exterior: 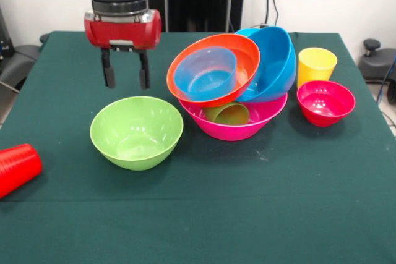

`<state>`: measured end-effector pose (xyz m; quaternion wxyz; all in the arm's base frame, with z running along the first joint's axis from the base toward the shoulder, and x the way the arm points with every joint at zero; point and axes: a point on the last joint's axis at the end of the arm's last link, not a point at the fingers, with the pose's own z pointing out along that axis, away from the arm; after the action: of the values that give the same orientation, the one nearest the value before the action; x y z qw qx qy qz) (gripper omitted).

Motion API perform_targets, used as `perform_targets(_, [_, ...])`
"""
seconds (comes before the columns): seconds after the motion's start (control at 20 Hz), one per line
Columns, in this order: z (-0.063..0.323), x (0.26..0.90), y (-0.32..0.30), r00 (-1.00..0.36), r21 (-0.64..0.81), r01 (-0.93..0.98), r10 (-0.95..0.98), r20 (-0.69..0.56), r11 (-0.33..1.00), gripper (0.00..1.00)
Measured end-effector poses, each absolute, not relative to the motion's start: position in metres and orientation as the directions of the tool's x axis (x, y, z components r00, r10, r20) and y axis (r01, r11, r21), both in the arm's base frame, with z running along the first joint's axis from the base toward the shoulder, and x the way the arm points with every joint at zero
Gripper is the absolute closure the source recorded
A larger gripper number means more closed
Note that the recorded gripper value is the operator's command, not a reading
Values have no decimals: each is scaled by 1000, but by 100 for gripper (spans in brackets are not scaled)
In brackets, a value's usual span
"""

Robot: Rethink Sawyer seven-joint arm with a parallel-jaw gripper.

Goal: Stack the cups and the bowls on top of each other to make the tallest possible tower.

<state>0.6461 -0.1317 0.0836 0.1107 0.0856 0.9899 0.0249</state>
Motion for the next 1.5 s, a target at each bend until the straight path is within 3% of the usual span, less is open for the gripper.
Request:
perform_targets(1.1, [16,685,-139,-949,139,201,228,-219,970,0])
perform_targets(1.5, [45,696,-150,-940,108,195,218,-264,975,0])
